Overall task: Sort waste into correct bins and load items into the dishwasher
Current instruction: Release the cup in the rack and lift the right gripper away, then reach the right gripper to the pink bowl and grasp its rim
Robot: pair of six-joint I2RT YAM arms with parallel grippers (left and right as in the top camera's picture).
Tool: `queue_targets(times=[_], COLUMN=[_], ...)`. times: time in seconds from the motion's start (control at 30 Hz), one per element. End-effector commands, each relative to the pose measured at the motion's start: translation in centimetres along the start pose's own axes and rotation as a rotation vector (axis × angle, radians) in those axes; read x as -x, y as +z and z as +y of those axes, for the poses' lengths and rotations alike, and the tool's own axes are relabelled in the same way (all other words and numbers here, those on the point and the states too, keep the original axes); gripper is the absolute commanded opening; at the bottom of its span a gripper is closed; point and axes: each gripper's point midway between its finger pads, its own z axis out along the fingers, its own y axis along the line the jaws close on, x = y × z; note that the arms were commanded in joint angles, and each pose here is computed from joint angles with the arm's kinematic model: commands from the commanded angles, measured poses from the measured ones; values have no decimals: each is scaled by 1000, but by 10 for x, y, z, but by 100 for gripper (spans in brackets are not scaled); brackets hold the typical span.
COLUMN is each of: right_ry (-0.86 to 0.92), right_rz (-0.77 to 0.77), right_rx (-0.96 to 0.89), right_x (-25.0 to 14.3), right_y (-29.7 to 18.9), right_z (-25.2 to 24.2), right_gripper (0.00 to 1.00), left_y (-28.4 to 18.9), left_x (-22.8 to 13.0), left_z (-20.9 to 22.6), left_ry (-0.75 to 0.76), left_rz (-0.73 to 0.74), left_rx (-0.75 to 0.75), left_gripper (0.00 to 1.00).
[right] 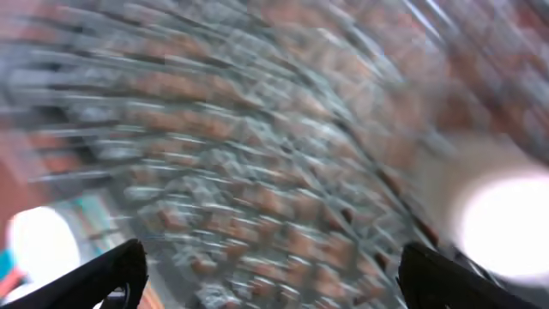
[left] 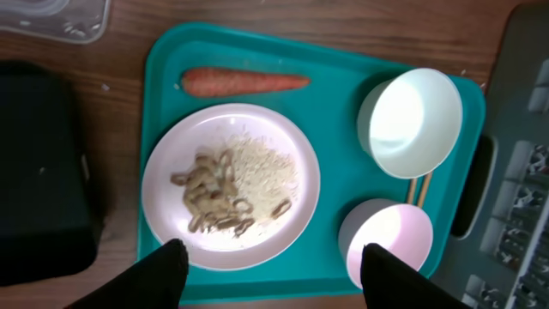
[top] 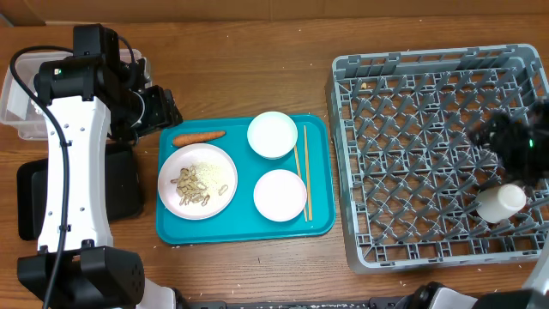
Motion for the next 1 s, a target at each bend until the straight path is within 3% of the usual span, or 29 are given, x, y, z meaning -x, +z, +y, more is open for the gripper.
queue_targets(times=[0.0,0.17,0.43,0.57,0.77,0.97], right_ry=[-268,-538,-835,-880,-894,-899], right_rz=[-71,22,275,392,570,670], right_rx=[232,350,281,200,88,16], right_x=[-1,-52,-150,-184,-223,-246], right_y=[-37,-24,43,83,132,163], right_z=[96,178,237,240,226,209], right_gripper=[94,92,93,88,72,67], left_y=[-5,-6,-6,-6,-6,-6], left_x=[-2,-6,-11,-13,-17,-17], left_z=[12,17,18,19,19,19], left_ry=[-2,-6,-10,-12,-15,-16], left_rz=[-7,8,29,37,52,54], left_rx=[75,107,111,112,114,114], left_gripper=[71,90,91,91,91,91])
